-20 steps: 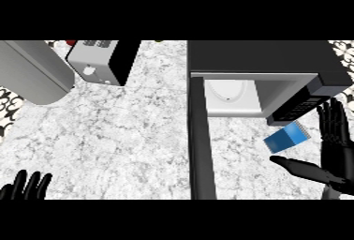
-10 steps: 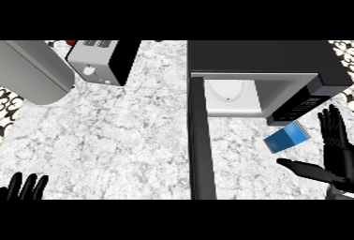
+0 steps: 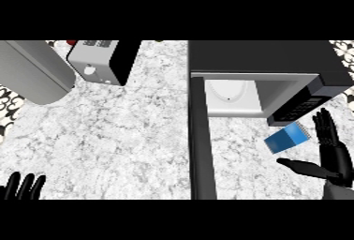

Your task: Pick up the milk, place it into the microwave and close the microwave

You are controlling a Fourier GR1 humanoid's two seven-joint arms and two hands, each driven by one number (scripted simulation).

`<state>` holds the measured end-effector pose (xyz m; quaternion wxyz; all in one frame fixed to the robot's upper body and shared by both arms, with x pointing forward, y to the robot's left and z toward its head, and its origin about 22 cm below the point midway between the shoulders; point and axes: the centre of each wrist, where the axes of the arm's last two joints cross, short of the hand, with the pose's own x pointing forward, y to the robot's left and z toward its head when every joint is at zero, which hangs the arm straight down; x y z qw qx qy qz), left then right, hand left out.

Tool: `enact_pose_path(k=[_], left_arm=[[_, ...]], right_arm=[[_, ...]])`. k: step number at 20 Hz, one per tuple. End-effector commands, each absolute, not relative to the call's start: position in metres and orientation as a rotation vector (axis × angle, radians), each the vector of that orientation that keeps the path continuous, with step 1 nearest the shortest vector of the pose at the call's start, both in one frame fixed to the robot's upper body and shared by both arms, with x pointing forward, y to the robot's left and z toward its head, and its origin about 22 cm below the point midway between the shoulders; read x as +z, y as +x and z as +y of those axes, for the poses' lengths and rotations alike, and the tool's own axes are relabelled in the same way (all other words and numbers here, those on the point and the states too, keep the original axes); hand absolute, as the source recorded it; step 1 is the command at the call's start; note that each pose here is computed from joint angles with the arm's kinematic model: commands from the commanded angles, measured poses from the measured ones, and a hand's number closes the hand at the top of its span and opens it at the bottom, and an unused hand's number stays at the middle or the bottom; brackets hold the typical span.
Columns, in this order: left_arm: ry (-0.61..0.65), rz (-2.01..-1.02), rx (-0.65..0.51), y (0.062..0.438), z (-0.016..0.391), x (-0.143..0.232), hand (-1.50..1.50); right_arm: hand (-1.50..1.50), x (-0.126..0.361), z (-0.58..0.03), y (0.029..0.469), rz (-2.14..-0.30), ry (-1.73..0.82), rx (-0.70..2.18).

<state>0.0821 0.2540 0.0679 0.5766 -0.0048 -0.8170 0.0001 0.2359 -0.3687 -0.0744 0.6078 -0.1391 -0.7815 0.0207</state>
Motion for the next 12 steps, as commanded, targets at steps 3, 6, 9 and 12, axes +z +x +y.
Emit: enact_pose_path(k=[3,6,9,12], left_arm=[[-0.006,-1.930,0.016,0.085,0.261,0.059,-1.50],[-0.006,-1.921,0.005,0.082,0.265,0.064,-1.50],[-0.021,-1.932,0.017,0.078,0.251,0.058,-1.50],[-0.010,-1.924,0.000,0.079,0.250,0.070,-1.50]], right_arm=[[-1.50,-0.102,-0.377,0.243,-1.785,-0.348,0.054],[-1.50,-0.103,-0.374,0.243,-1.758,-0.308,0.063],[-1.50,-0.110,-0.376,0.255,-1.717,-0.268,0.058],[-1.50,-0.106,-0.386,0.256,-1.736,-0.236,0.071]])
